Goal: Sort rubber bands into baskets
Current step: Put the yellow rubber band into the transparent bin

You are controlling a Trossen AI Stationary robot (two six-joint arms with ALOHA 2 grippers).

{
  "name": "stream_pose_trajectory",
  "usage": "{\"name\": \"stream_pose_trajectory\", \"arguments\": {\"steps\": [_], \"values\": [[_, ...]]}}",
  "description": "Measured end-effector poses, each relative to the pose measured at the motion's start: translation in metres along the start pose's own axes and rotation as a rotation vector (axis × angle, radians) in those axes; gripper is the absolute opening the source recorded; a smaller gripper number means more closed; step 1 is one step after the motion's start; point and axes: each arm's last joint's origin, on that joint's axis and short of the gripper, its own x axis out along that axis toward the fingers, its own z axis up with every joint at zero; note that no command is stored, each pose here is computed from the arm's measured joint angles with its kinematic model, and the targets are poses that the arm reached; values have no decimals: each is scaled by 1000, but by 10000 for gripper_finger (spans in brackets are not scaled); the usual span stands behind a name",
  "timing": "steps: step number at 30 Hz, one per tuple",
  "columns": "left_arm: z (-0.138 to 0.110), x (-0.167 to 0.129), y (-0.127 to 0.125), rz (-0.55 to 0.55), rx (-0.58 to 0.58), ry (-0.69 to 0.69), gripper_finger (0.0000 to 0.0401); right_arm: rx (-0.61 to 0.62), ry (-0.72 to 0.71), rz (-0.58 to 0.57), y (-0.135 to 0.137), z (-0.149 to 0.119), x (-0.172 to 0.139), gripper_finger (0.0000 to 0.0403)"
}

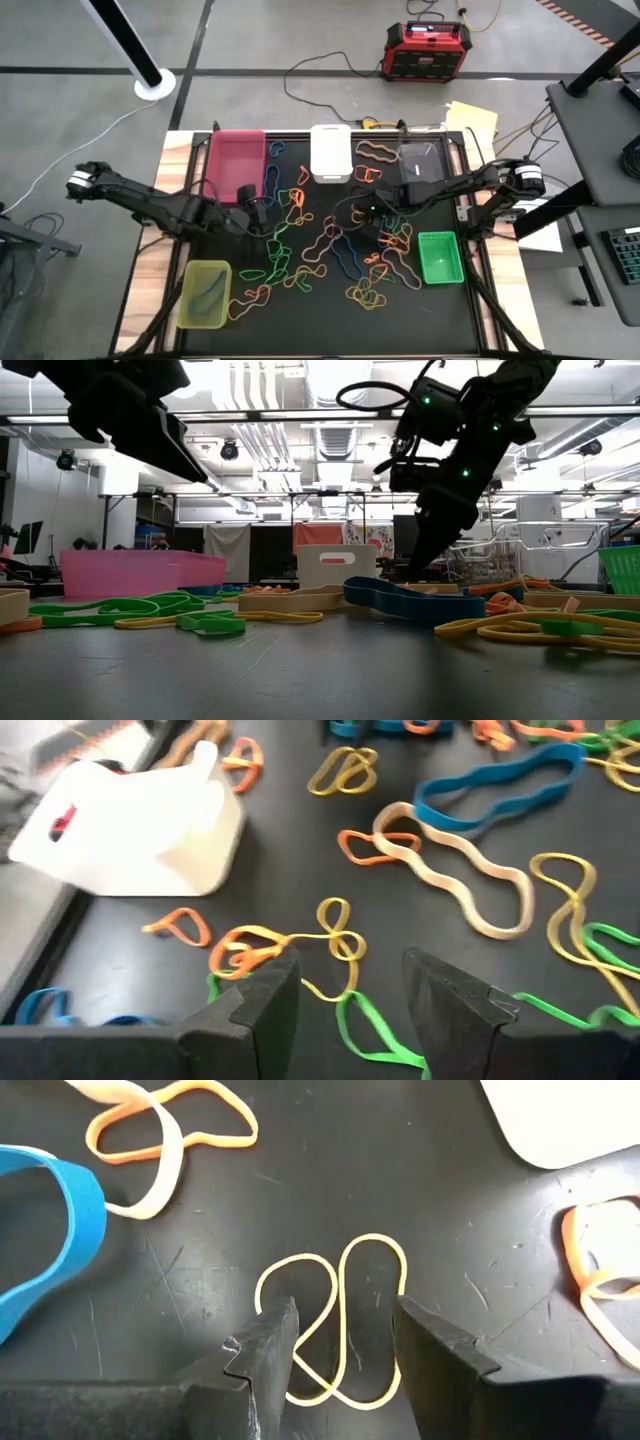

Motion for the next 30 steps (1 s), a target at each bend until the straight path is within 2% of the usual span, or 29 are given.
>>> {"name": "stream_pose_trajectory", "arguments": {"steps": [5, 12, 23, 30], "values": [[-2, 0, 3, 83, 13, -44, 160, -7, -15, 3, 0, -8, 5, 160], [6, -1, 3, 89, 28, -101, 160, -1, -40, 6, -1, -15, 9, 160], [8, 2, 1, 88, 24, -112, 160, 37, -122, 20, -2, -31, 18, 159], [9, 1, 1, 88, 24, -123, 160, 49, -111, 19, -1, -36, 30, 136]]}}
